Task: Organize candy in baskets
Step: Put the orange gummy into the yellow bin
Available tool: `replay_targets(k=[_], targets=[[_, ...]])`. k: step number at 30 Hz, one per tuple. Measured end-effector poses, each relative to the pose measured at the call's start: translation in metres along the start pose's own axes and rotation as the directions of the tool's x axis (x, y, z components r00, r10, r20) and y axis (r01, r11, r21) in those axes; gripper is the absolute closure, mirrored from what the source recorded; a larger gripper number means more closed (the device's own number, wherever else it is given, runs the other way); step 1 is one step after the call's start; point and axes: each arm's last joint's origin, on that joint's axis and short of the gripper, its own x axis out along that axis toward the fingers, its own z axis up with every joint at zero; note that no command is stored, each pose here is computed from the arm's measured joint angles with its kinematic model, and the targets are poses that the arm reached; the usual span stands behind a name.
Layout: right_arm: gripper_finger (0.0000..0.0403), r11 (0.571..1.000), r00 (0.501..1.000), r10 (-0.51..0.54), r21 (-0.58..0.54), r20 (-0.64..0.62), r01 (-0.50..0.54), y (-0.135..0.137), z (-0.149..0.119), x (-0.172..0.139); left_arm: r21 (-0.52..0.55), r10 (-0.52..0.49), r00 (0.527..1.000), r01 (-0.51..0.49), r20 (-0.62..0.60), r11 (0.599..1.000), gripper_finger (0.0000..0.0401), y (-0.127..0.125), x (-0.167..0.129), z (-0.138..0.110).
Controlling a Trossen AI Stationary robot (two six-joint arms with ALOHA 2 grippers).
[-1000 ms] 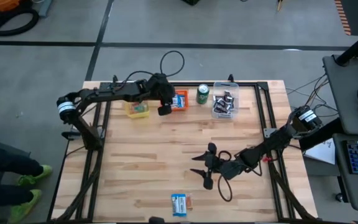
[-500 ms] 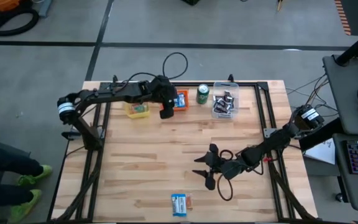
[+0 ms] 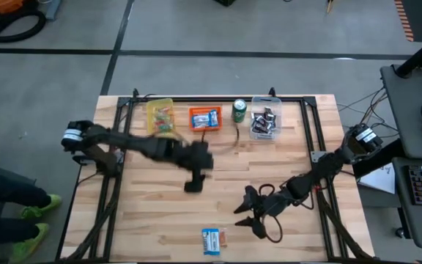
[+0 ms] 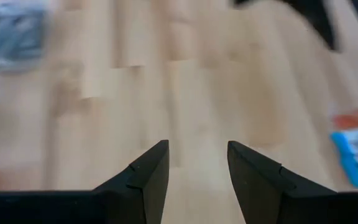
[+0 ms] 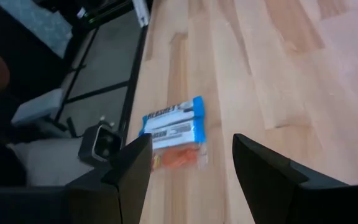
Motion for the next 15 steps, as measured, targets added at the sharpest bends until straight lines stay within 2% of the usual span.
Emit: replay_targets(k=[4, 8, 15], targets=[[0.0193, 0.998, 1.0, -0.019, -0.059, 0.013, 0.02, 0.007, -0.005, -0.002, 0.109, -0.023, 1.0, 0.022, 0.007, 0.994, 0.0255, -0.059, 0.006, -0.003], [0.0193, 0.991, 0.998, -0.049, -0.122, 0.04, 0.054, 0.011, -0.008, -0.003, 0.183, -0.04, 0.998, 0.032, 0.041, 0.983, 0.0255, -0.106, 0.01, -0.009], [0.0193, 0.969, 0.993, -0.071, -0.231, 0.089, 0.09, 0.014, -0.016, 0.006, 0.161, 0.029, 0.995, -0.043, 0.092, 0.986, 0.0255, -0.154, 0.015, -0.022]])
